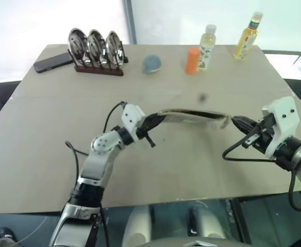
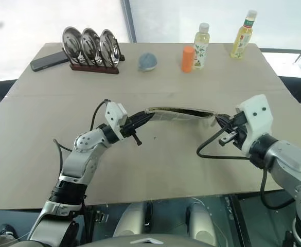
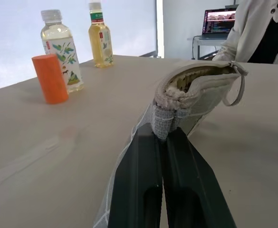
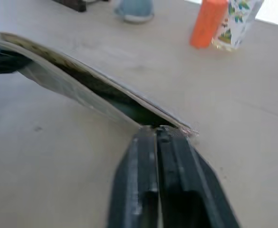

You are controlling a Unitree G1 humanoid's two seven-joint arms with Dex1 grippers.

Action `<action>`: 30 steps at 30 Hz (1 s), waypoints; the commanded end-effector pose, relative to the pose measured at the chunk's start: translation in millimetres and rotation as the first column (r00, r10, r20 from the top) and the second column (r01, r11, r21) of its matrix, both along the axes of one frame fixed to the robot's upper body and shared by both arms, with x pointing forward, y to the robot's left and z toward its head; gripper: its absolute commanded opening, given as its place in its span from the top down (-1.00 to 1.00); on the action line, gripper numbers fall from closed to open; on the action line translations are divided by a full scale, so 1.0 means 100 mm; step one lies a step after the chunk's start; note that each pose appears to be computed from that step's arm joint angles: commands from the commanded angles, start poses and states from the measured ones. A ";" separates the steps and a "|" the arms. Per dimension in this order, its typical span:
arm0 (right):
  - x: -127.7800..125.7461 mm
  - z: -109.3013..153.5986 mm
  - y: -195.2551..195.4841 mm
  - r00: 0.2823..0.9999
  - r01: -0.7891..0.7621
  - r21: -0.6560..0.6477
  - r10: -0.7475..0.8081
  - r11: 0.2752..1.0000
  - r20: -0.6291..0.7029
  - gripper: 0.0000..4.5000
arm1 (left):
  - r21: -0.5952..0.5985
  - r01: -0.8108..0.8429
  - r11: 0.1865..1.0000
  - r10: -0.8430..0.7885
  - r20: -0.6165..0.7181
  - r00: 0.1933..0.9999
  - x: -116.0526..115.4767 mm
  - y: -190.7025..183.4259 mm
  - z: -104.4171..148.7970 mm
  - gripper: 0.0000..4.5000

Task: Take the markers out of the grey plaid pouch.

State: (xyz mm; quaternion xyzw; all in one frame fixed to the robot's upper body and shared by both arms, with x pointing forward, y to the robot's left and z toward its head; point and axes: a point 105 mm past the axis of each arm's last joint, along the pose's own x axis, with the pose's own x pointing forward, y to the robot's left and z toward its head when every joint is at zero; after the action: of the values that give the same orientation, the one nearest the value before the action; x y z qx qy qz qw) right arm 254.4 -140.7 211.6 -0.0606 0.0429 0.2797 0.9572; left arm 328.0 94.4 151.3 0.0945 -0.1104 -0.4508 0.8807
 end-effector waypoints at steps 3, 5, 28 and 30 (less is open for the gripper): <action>0.26 0.05 0.29 1.000 -0.015 0.021 0.014 1.000 0.016 0.96 | -0.001 0.029 1.000 -0.029 0.066 0.997 -0.04 -0.05 0.13 1.00; 0.35 0.02 0.35 1.000 -0.007 0.024 0.007 1.000 0.002 0.96 | 0.001 0.030 1.000 -0.030 0.070 0.997 -0.06 -0.05 0.12 1.00; 0.60 -0.48 0.53 0.981 -0.016 0.070 0.029 0.997 -0.190 0.96 | -0.022 0.057 0.998 -0.056 0.064 0.996 -0.14 -0.10 0.08 1.00; 0.62 -0.46 0.54 0.977 -0.001 0.153 0.034 0.988 -0.211 0.96 | -0.019 0.059 0.998 -0.058 0.060 0.997 -0.14 -0.09 0.05 1.00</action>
State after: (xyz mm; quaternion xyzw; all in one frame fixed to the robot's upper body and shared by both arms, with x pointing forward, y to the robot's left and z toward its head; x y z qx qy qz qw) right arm 314.1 -82.1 150.6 0.0235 0.1525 0.3006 0.9412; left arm 317.6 88.3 148.5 0.0905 -0.1213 -0.4653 0.8721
